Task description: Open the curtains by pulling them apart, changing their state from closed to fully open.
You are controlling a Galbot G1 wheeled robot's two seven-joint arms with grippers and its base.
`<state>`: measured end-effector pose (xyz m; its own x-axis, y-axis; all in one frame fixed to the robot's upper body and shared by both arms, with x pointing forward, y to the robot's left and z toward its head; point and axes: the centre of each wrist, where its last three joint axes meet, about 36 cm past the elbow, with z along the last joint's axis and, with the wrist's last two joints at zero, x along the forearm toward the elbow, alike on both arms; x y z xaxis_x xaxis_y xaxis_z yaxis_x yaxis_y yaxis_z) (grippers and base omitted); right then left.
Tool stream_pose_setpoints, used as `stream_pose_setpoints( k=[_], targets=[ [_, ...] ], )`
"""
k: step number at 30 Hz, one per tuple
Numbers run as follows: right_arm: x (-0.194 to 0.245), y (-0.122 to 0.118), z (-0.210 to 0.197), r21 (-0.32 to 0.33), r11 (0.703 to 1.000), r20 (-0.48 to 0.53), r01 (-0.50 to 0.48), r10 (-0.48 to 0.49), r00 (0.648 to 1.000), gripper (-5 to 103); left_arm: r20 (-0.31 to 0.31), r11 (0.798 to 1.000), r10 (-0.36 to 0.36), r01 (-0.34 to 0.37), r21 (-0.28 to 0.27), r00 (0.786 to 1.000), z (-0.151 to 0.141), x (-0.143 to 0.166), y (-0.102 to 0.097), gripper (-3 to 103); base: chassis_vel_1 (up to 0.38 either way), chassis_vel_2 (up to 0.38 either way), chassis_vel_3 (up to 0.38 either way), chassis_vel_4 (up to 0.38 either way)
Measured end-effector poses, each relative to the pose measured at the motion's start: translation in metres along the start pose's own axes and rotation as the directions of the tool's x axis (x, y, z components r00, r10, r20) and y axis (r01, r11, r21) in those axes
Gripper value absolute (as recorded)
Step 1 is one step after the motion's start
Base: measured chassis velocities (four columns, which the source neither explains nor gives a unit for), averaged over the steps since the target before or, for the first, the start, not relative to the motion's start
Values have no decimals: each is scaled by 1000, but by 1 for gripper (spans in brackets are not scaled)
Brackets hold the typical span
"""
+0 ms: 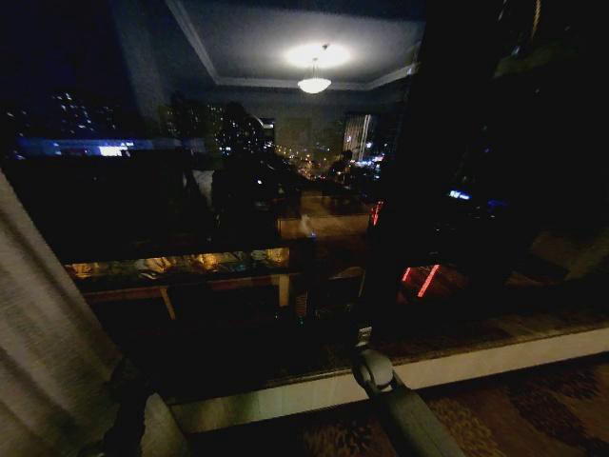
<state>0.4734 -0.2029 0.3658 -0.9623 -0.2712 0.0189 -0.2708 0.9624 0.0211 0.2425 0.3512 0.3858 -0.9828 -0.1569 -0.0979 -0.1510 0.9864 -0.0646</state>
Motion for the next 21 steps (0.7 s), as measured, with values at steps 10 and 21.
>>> stream_pose_setpoints(
  k=[10,21],
  targets=[
    [0,0,0,0,1000,0,0,0,1000,100,-26,995,-95,95,21,995,5,-14,39,100,0,0,0,0],
    [0,0,0,0,1000,0,0,0,1000,100,-4,992,-122,122,0,992,6,-10,42,100,0,0,0,0]
  ],
)
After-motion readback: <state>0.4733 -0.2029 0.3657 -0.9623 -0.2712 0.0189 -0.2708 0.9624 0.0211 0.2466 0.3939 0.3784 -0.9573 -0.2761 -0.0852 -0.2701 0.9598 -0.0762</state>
